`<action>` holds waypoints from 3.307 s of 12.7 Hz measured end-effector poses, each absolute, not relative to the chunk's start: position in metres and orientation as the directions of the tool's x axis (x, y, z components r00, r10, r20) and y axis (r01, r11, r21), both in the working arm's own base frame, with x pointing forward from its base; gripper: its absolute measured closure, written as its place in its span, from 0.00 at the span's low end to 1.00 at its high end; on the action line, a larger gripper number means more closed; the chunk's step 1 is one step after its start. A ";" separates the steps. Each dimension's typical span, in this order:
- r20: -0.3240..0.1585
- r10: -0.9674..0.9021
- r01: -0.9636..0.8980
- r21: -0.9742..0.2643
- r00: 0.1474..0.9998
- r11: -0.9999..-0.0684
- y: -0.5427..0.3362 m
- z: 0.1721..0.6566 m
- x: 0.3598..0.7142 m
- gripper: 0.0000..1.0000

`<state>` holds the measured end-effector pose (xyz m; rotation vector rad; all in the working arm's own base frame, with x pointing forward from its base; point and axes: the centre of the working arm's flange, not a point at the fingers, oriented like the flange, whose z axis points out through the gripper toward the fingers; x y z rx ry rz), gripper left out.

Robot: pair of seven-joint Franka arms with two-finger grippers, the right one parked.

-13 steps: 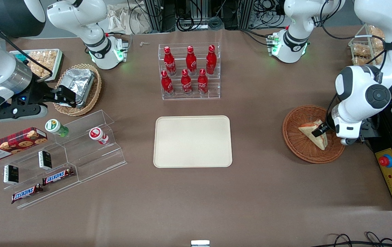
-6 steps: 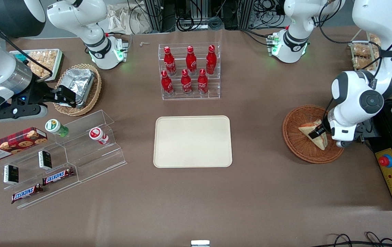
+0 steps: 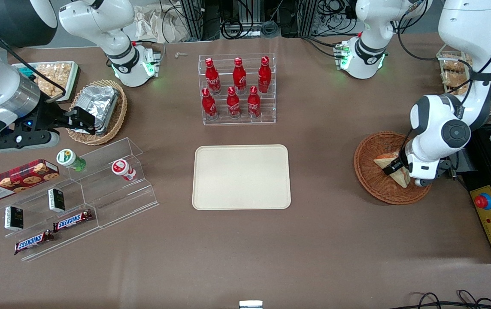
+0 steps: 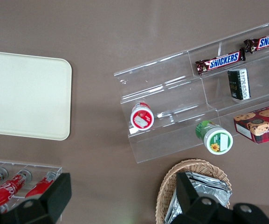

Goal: Place sandwich from basket to tray
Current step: 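Close the left gripper on the sandwich's wrapped corner, then lift the sandwich and carry it with the left gripper to the tray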

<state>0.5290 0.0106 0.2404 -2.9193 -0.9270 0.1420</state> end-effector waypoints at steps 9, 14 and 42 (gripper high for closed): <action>-0.037 0.584 0.580 -0.084 0.811 -0.810 0.011 0.255 0.537 0.75; -0.071 0.622 0.608 -0.148 0.780 -0.780 0.014 0.355 0.575 0.81; -0.015 0.120 0.119 -0.061 0.993 -0.991 -0.406 0.243 0.528 0.81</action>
